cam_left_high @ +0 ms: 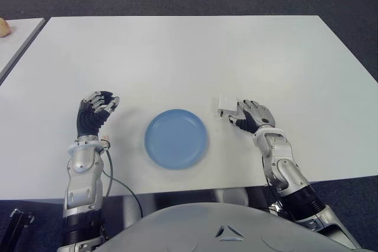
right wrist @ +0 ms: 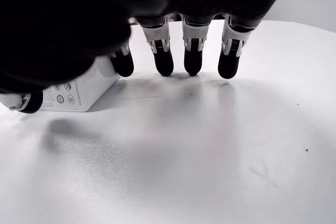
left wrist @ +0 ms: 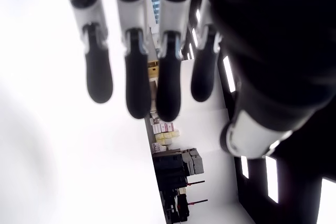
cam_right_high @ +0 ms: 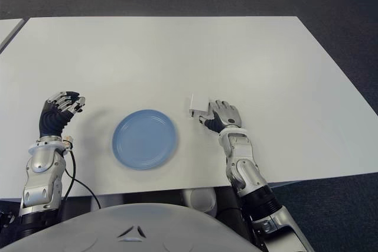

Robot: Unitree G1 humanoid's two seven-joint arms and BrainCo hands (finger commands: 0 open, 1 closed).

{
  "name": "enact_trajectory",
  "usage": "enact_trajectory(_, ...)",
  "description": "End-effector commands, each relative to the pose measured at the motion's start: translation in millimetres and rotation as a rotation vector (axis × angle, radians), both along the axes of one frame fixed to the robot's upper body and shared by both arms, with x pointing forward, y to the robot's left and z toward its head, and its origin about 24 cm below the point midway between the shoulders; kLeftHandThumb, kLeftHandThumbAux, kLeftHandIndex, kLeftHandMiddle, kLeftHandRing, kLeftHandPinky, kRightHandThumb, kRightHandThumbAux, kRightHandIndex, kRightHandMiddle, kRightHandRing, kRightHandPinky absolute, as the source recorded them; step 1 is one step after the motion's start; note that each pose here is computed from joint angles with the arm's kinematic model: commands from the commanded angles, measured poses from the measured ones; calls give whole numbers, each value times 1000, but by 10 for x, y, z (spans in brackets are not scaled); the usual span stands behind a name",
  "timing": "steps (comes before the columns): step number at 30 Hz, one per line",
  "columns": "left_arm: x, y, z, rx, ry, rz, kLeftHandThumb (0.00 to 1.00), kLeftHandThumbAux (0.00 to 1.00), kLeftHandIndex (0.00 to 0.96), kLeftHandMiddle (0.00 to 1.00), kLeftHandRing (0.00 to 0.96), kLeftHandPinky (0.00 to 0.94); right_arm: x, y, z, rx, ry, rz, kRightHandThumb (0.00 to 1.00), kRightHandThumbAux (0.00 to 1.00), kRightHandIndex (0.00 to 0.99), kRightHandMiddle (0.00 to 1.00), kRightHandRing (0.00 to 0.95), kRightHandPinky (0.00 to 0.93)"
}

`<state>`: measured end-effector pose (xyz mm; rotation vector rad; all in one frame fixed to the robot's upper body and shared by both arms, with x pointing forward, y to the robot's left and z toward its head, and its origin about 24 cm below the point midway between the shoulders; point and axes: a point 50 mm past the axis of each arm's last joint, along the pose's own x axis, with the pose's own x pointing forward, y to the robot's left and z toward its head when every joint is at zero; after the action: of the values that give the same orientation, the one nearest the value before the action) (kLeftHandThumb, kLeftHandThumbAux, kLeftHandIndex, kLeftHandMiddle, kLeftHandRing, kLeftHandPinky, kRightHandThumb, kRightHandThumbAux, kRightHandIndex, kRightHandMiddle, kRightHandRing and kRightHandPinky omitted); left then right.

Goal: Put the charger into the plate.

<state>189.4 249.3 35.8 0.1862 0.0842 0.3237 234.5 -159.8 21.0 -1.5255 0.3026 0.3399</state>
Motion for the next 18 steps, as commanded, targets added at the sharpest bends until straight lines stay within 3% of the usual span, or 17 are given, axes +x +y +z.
enact_trajectory(1, -18, -13, -34, -14, 25, -1, 707, 722, 423, 489, 489, 473, -73, 194, -112, 30, 64, 106, 674, 163, 0, 0, 0, 0)
enact_trajectory(18, -17, -25, -18, -1, 16, -10, 707, 720, 425, 492, 493, 482, -36, 259, -92, 24, 25, 133, 665, 164, 0, 0, 0, 0)
